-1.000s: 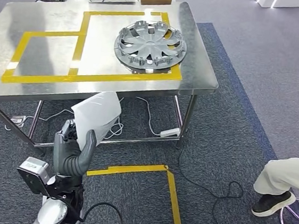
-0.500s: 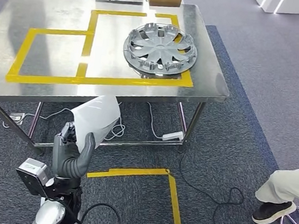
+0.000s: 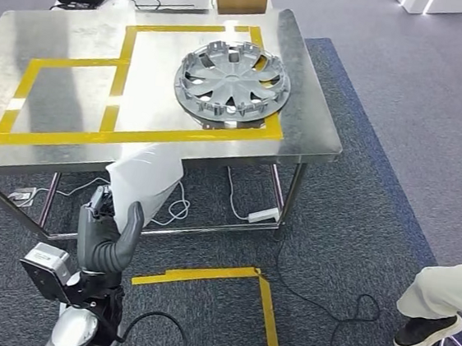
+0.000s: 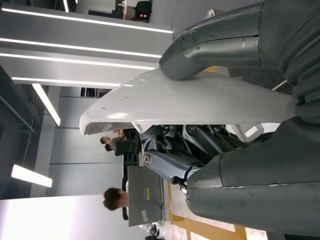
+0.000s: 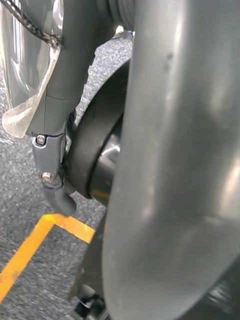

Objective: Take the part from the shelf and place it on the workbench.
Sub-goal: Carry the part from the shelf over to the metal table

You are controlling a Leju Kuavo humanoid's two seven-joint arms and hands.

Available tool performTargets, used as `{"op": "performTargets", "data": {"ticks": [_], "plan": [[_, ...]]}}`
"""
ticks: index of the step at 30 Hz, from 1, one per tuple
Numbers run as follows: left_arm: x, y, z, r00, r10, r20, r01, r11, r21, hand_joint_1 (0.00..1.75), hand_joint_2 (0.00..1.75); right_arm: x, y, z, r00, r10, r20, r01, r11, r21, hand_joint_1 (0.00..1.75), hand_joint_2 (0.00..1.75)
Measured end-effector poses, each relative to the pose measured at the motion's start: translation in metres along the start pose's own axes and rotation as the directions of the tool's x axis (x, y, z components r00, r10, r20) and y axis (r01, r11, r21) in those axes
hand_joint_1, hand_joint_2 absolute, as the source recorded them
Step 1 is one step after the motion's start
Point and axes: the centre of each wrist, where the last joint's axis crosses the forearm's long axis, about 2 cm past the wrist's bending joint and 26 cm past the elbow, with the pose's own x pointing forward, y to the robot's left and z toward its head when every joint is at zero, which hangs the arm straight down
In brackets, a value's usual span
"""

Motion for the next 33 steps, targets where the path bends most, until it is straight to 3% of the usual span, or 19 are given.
{"op": "performTargets", "data": {"ticks": [33], "plan": [[0.0007,-0.0029,-0.0074,1.0,0.003,0.011,-0.003,1.0,0.0,1.75,1.75,0.0023,0.0,0.0,1.0,-0.004,-0.002,0.004,1.0,0.021,0.0,0.0]]}}
